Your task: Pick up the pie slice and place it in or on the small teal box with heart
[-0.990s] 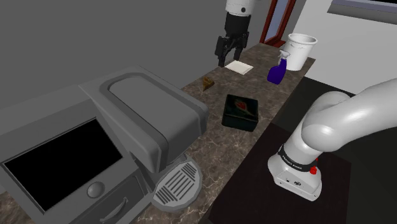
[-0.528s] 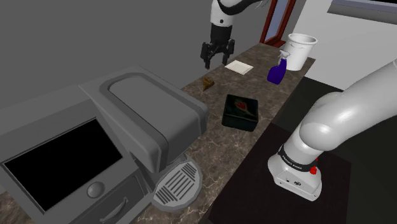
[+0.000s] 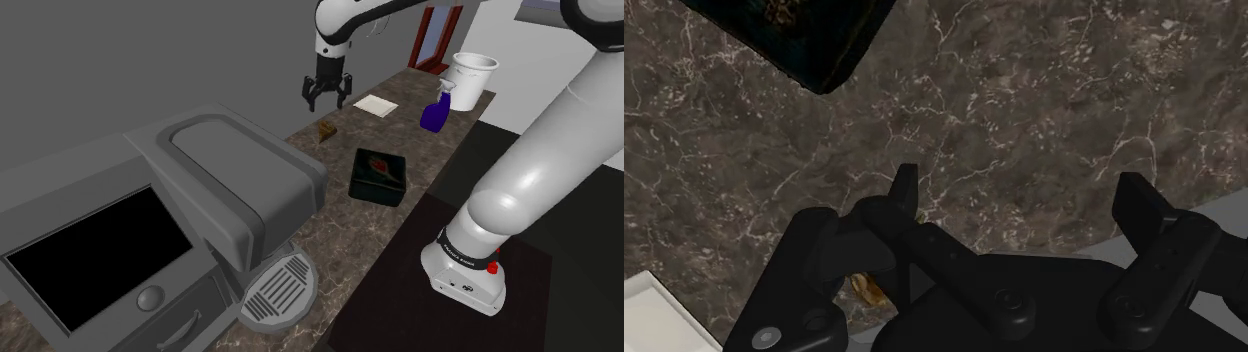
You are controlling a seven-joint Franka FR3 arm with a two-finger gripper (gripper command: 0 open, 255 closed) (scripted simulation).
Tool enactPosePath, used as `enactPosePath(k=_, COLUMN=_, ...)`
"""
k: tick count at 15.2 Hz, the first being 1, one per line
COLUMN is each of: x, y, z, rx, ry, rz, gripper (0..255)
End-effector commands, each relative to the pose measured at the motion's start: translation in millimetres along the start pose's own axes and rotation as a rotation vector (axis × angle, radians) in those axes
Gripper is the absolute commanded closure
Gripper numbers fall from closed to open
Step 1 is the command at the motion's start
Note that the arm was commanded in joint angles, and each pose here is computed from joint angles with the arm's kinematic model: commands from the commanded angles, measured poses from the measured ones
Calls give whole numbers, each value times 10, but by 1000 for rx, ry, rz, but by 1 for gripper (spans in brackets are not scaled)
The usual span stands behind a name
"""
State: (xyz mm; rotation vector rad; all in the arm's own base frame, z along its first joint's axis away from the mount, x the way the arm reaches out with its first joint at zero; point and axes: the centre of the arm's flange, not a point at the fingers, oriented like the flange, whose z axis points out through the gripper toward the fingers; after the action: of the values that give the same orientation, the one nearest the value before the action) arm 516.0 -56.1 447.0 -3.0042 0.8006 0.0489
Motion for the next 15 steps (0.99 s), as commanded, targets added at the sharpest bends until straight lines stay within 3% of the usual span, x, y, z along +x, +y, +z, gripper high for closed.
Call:
enactPosePath(k=1, x=229, y=33, z=154, rx=0, ry=-5, rz=55, gripper=0)
enactPosePath(k=15, x=1666, y=631, z=1212, rx=3, ry=-37, rz=429, gripper=0)
